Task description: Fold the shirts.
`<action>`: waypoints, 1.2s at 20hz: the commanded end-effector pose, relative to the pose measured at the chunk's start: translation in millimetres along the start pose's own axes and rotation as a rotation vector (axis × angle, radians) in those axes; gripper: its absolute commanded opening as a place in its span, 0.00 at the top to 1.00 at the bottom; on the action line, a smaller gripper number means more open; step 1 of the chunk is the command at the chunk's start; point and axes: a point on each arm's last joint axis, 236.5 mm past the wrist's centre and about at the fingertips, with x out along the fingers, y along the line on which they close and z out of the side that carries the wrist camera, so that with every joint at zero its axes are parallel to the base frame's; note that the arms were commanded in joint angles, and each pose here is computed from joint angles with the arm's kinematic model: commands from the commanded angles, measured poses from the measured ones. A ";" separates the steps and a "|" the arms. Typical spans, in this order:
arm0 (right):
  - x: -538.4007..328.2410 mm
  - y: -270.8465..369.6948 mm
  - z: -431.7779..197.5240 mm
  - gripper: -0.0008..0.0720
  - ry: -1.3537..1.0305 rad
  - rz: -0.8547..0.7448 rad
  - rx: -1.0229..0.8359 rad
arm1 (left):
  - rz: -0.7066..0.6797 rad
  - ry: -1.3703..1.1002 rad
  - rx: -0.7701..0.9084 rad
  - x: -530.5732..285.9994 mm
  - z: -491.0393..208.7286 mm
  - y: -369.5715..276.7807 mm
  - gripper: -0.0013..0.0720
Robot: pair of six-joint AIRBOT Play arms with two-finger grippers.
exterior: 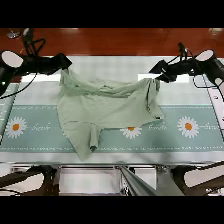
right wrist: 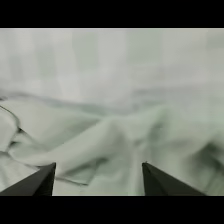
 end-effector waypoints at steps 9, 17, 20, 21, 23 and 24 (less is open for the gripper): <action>-171.0 -148.4 -70.3 0.14 -0.011 -0.286 0.202 | 0.121 0.583 -0.443 -92.5 -193.4 134.8 0.03; -100.8 -144.7 -185.8 0.14 0.083 -0.102 0.309 | -0.104 0.404 -0.674 -42.7 -248.8 91.5 0.03; -96.4 -146.3 -195.4 0.14 0.101 -0.099 0.320 | -0.136 0.406 -0.641 -24.4 -250.2 72.4 0.03; -95.8 -146.6 -196.5 0.14 0.104 -0.098 0.322 | -0.130 0.422 -0.619 -18.3 -255.4 67.6 0.03; -95.8 -146.4 -196.5 0.14 0.104 -0.098 0.323 | -0.123 0.456 -0.576 -7.2 -264.9 57.3 0.03; -95.8 -145.9 -196.4 0.14 0.104 -0.096 0.324 | -0.129 0.464 -0.559 -2.9 -265.0 51.9 0.06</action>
